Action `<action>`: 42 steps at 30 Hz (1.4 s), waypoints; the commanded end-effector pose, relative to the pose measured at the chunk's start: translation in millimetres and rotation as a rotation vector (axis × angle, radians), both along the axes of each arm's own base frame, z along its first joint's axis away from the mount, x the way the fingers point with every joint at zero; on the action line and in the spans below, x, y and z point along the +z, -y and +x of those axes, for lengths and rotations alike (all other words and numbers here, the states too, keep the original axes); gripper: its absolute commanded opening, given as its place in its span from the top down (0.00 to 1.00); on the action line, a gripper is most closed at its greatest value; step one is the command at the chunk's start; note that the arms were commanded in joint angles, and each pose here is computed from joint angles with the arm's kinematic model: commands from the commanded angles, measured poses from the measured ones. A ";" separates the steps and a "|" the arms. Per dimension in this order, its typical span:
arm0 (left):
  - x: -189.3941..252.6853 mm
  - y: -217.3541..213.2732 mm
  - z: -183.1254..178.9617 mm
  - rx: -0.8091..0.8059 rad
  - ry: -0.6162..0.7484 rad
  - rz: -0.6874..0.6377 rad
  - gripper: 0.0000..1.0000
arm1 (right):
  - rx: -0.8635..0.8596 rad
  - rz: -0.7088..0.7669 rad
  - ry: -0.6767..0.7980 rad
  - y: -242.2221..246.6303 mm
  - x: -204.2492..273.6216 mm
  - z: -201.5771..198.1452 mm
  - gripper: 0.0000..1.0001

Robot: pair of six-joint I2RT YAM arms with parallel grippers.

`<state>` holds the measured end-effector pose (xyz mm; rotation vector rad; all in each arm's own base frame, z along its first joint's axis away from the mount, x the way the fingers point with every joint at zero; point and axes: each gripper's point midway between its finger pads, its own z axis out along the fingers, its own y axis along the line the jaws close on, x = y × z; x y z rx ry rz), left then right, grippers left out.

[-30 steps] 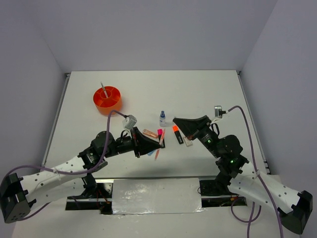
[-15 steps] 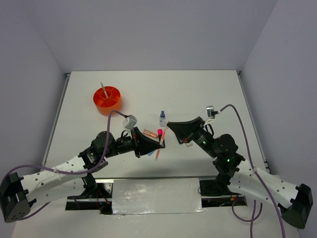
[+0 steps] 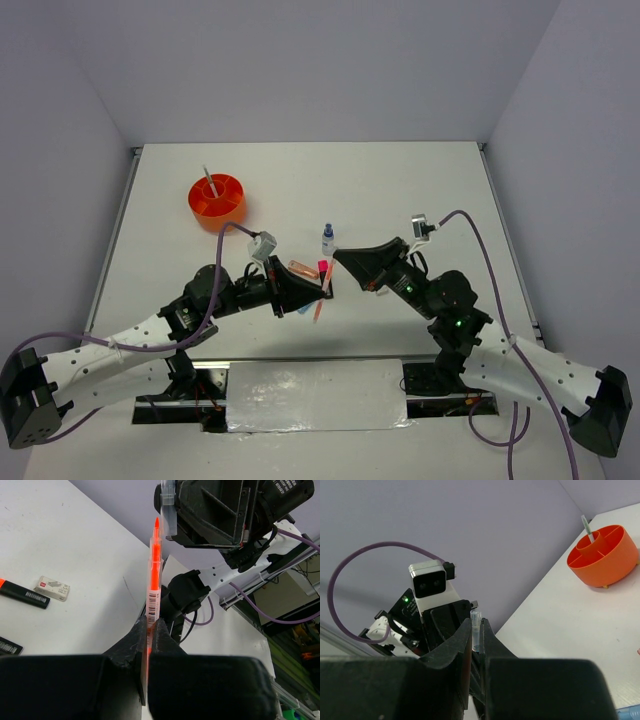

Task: Sort the stationery into containers
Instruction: Close the pen cap on the pen.

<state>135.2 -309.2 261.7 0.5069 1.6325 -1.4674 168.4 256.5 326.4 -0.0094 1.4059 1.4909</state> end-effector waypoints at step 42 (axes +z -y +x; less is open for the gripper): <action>26.5 -1.6 -0.4 0.008 0.067 -0.057 1.00 | -0.062 -0.024 0.079 2.3 9.9 6.8 1.00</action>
